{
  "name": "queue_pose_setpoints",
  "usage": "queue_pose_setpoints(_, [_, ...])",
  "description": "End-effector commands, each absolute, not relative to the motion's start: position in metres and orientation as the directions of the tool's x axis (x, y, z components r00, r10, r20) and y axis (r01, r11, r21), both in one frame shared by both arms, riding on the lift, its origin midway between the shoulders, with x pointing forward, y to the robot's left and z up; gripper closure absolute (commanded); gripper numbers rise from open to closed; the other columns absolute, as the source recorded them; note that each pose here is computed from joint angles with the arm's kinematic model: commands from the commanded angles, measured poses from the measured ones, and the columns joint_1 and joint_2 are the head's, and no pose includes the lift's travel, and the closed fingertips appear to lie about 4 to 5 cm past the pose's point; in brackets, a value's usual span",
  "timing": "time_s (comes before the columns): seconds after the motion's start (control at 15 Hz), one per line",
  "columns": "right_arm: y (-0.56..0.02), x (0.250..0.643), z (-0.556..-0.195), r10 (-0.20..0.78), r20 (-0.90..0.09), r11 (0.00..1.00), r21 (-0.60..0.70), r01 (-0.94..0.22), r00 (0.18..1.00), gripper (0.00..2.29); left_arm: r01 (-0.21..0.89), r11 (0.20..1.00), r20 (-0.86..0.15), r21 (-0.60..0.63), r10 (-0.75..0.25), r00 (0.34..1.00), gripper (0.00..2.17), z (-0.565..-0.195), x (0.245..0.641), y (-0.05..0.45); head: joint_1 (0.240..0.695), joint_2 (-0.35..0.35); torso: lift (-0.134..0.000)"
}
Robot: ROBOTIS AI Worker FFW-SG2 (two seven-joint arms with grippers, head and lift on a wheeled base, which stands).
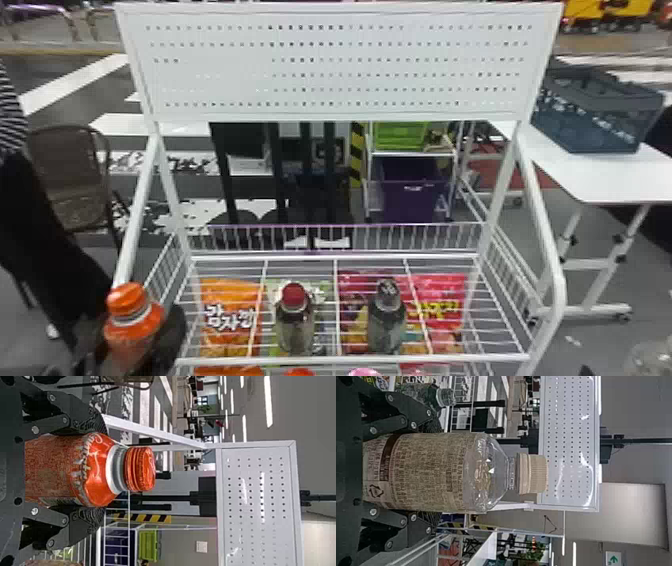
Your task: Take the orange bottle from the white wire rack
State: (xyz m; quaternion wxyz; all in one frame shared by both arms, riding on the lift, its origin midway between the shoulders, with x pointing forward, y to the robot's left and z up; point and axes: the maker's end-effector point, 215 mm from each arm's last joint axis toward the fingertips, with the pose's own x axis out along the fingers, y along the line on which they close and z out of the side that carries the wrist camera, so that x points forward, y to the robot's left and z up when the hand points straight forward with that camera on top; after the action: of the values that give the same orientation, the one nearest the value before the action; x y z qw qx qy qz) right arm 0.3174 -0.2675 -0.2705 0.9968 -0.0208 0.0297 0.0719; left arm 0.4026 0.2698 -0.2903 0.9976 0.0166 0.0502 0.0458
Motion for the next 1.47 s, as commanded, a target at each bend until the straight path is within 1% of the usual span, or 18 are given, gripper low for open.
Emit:
queue_pose_setpoints(0.0, [-0.265, 0.318, -0.268, 0.145, -0.057, 0.988, -0.038, -0.147, 0.988, 1.03, -0.082, 0.997, -0.087, 0.017, 0.083, 0.993, 2.09, -0.277, 0.378, 0.265, 0.499, 0.0, 0.0])
queue_pose_setpoints(0.2, [-0.263, 0.318, -0.267, 0.149, -0.056, 0.988, -0.033, -0.151, 0.987, 1.03, -0.079, 0.997, -0.093, -0.009, 0.078, 0.993, 2.09, -0.279, 0.359, 0.258, 0.499, 0.0, 0.0])
queue_pose_setpoints(0.4, [-0.263, 0.317, -0.267, 0.15, -0.058, 0.988, -0.031, -0.152, 0.987, 1.03, -0.088, 0.996, -0.071, -0.01, 0.087, 0.994, 2.09, -0.274, 0.352, 0.255, 0.499, 0.0, 0.0])
queue_pose_setpoints(1.0, [-0.261, 0.316, -0.265, 0.153, -0.05, 0.988, -0.027, -0.154, 0.987, 1.03, -0.097, 0.995, -0.047, 0.001, 0.097, 0.994, 2.09, -0.261, 0.353, 0.26, 0.499, 0.0, 0.0])
queue_pose_setpoints(1.4, [-0.261, 0.315, -0.262, 0.154, -0.045, 0.988, -0.027, -0.155, 0.987, 1.03, -0.098, 0.995, -0.054, 0.004, 0.098, 0.994, 2.09, -0.265, 0.353, 0.262, 0.499, 0.0, 0.0])
